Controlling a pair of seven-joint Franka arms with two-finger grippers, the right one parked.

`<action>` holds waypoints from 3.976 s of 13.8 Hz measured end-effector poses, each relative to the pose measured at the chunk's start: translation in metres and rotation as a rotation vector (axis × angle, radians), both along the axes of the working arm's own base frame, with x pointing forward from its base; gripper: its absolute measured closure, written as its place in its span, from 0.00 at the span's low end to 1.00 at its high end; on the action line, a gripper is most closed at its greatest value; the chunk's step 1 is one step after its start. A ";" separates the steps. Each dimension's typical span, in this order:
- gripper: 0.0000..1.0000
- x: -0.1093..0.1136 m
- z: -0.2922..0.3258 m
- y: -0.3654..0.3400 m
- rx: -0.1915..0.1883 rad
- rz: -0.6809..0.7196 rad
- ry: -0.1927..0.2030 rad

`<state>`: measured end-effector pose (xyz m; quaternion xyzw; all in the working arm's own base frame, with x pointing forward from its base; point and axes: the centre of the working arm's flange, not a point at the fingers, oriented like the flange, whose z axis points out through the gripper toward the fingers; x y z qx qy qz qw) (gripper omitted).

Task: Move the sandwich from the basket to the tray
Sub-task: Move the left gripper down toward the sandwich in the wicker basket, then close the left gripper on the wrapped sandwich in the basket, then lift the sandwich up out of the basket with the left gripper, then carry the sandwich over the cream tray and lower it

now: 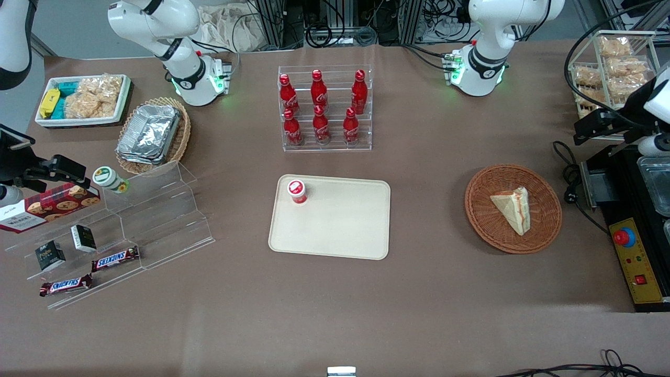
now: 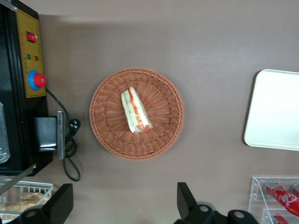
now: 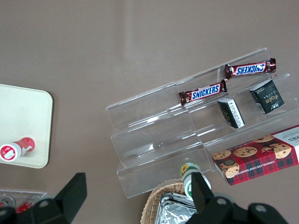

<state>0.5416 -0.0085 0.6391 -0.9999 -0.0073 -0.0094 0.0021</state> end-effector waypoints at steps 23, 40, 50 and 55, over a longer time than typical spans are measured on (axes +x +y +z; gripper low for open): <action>0.00 0.043 -0.337 0.048 -0.116 0.473 0.144; 0.78 0.034 -0.348 0.027 -0.147 0.473 0.065; 0.78 0.009 -0.041 -0.114 0.035 0.218 0.146; 0.78 -0.045 -0.086 -0.314 0.150 0.196 0.122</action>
